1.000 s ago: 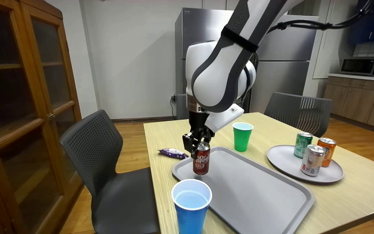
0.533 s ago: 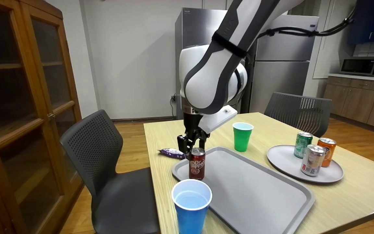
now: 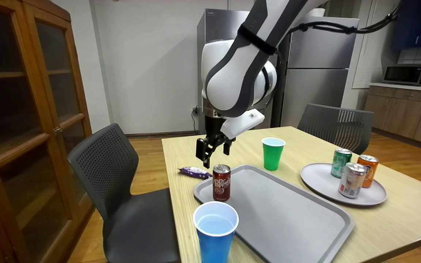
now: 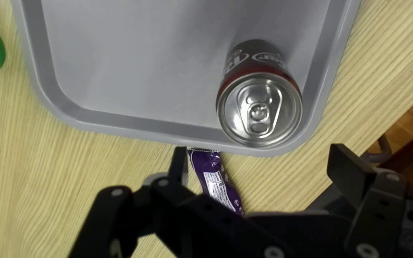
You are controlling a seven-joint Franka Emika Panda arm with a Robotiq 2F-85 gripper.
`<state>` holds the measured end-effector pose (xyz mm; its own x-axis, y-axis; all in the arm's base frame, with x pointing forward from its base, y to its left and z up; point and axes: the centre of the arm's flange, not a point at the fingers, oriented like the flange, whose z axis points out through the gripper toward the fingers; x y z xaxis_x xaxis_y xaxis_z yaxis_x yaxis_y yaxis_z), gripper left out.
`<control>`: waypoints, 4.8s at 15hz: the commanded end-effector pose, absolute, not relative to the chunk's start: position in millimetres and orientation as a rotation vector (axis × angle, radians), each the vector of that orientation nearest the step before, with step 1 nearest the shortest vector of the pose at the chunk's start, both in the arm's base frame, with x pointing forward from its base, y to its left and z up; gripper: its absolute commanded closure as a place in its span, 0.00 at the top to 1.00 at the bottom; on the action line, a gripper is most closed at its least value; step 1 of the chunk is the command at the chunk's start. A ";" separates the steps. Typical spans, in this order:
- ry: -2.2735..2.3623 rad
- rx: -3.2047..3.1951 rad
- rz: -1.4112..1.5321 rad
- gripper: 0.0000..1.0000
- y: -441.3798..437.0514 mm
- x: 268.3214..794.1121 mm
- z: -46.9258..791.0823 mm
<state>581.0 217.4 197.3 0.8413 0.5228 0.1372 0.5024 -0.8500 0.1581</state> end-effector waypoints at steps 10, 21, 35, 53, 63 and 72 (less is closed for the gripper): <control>0.612 2.942 0.327 1.00 123.1 556.0 274.8; 0.384 2.988 0.272 1.00 19.9 509.5 283.6; 0.003 3.009 0.266 1.00 -112.1 470.6 256.1; -0.327 2.983 0.153 1.00 -191.0 449.4 189.9; -0.355 2.984 0.103 1.00 -194.7 465.9 164.5; -0.340 2.985 0.081 0.74 -190.5 469.4 156.4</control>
<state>462.3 -192.3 157.5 0.9753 -0.2105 0.0663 -0.2178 -0.9667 0.1346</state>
